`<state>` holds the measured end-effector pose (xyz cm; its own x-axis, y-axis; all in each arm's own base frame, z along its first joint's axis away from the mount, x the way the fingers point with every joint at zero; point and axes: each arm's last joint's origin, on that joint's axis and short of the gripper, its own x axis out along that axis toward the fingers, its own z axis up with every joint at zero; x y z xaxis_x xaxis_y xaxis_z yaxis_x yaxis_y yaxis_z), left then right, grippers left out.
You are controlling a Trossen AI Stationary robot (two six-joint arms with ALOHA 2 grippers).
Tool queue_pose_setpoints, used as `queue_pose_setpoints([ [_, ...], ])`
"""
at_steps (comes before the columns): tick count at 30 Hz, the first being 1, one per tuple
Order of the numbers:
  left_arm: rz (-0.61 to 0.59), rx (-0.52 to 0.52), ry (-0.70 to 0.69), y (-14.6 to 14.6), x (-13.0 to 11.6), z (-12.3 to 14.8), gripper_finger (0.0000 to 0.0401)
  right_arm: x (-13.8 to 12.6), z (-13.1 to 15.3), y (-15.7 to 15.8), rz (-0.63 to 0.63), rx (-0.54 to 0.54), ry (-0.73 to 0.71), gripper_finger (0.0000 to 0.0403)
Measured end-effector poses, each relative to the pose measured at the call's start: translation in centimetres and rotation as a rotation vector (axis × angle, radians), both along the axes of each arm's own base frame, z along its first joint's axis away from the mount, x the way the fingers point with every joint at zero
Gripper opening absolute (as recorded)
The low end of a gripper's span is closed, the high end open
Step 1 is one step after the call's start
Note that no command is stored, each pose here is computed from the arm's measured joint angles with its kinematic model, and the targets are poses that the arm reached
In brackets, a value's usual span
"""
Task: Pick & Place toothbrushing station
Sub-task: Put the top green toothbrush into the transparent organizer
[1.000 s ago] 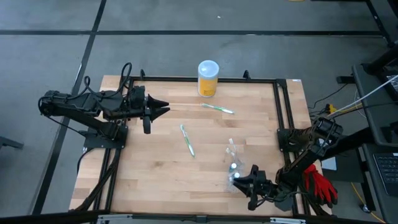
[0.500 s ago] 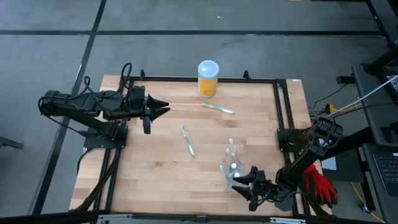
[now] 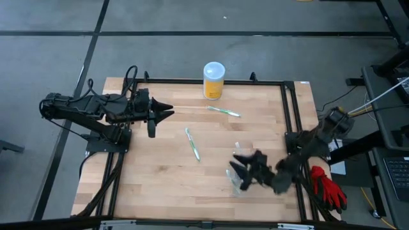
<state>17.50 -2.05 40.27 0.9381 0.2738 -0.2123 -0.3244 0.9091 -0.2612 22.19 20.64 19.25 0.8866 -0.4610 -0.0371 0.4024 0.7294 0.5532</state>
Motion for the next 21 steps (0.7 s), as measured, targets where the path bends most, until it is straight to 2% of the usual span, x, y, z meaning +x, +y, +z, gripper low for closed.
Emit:
queue_pose_setpoints([
  [5, 0.027, 0.030, 0.017, 0.2, 0.0, -0.1, 0.0101, 2.5, 6.3, -6.2, 0.139, -0.130, -0.049, 0.0203],
  [7, 0.038, 0.037, 0.019, 0.3, 0.0, -0.1, 0.0101, 2.9, 8.6, -9.4, 0.194, -0.188, -0.101, 0.0203],
  [9, 0.042, 0.049, 0.022, 0.4, 0.0, -0.1, 0.0101, 2.8, 10.2, -12.4, 0.221, -0.240, -0.084, 0.0203],
  [12, 0.045, 0.067, 0.028, 0.4, 0.0, -0.1, 0.0101, 2.6, 12.1, -16.2, 0.293, -0.284, 0.103, 0.0200],
  [15, 0.049, 0.083, 0.033, 0.4, 0.0, -0.1, 0.0101, 2.5, 14.2, -19.9, 0.367, -0.266, 0.331, 0.0192],
  [18, 0.076, 0.096, 0.041, 0.5, 0.1, -0.2, 0.0101, 2.7, 16.3, -23.1, 0.431, -0.264, 0.481, 0.0184],
  [21, 0.095, 0.118, 0.043, 0.5, 0.1, -0.1, 0.0101, 3.3, 16.7, -26.3, 0.486, -0.231, 0.626, 0.0177],
])
